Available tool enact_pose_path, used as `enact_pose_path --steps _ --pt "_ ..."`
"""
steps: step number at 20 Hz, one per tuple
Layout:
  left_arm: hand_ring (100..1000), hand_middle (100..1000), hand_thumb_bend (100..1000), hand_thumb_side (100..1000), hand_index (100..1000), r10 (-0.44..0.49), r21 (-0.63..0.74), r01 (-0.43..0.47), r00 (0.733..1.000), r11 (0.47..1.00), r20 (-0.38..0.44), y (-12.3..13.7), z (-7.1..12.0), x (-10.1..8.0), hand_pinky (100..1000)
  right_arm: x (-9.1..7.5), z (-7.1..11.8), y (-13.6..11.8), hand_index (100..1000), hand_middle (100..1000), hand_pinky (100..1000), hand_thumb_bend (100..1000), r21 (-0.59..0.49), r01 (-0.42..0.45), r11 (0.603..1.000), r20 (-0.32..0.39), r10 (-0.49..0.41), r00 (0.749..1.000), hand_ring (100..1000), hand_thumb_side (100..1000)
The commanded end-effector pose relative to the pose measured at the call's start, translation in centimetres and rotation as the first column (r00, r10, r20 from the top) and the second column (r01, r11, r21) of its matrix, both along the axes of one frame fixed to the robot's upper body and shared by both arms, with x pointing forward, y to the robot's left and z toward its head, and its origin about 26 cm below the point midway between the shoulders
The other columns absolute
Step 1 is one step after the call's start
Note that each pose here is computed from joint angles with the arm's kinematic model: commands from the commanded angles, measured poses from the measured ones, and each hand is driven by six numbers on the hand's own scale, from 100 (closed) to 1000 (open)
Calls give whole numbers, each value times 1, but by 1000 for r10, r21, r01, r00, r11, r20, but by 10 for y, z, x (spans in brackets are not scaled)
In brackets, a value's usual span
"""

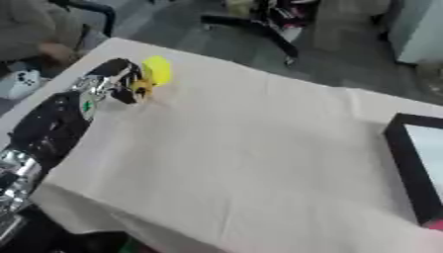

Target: Pick up the objects with one hand, pass them to the other hand, and then place them into the box on the other side of the table.

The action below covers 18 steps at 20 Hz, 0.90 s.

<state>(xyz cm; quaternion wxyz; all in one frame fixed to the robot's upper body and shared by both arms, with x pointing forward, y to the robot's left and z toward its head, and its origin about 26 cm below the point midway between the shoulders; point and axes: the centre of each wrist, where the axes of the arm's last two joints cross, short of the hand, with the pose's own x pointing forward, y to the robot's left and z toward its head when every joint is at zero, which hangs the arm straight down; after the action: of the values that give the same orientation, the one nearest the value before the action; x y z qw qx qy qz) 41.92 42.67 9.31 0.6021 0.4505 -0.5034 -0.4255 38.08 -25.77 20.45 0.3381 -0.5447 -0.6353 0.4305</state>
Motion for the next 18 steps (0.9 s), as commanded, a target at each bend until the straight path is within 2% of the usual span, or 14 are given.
enact_pose_path --steps 1,2,4,7,9,12,15,18 --pt "397 361 316 100 372 -89 -114 109 982 987 169 -8 43 2 645 -5 7 18 1000 770 749 282 33 -113 993 27 112 993 736 454" --pt "397 360 334 100 371 -123 -173 157 973 972 194 -15 46 2 646 -8 6 28 1000 756 738 277 44 -164 986 35 162 986 724 437" --pt "399 362 357 100 373 -201 -304 261 955 916 216 -35 48 4 648 -15 6 55 1000 734 721 271 65 -299 952 87 293 952 707 409" --pt "399 362 410 100 373 -343 -476 408 913 779 222 -74 49 10 651 -28 6 100 970 728 730 274 61 -488 871 165 473 865 713 365" --pt "403 366 428 100 379 -443 -556 491 867 671 230 -104 53 13 655 -32 1 127 940 738 754 265 37 -576 817 159 564 810 724 347" --pt "408 370 442 100 383 -565 -629 560 794 538 224 -143 60 16 657 -31 -11 157 916 755 792 262 -23 -653 757 98 652 752 741 329" --pt "416 378 464 100 390 -641 -690 571 741 445 200 -170 62 16 662 -29 -19 172 905 783 842 272 -92 -681 727 51 686 726 765 317" --pt "423 384 475 100 397 -684 -738 555 708 382 178 -188 59 15 666 -29 -23 181 904 795 862 278 -140 -690 710 33 700 714 774 316"
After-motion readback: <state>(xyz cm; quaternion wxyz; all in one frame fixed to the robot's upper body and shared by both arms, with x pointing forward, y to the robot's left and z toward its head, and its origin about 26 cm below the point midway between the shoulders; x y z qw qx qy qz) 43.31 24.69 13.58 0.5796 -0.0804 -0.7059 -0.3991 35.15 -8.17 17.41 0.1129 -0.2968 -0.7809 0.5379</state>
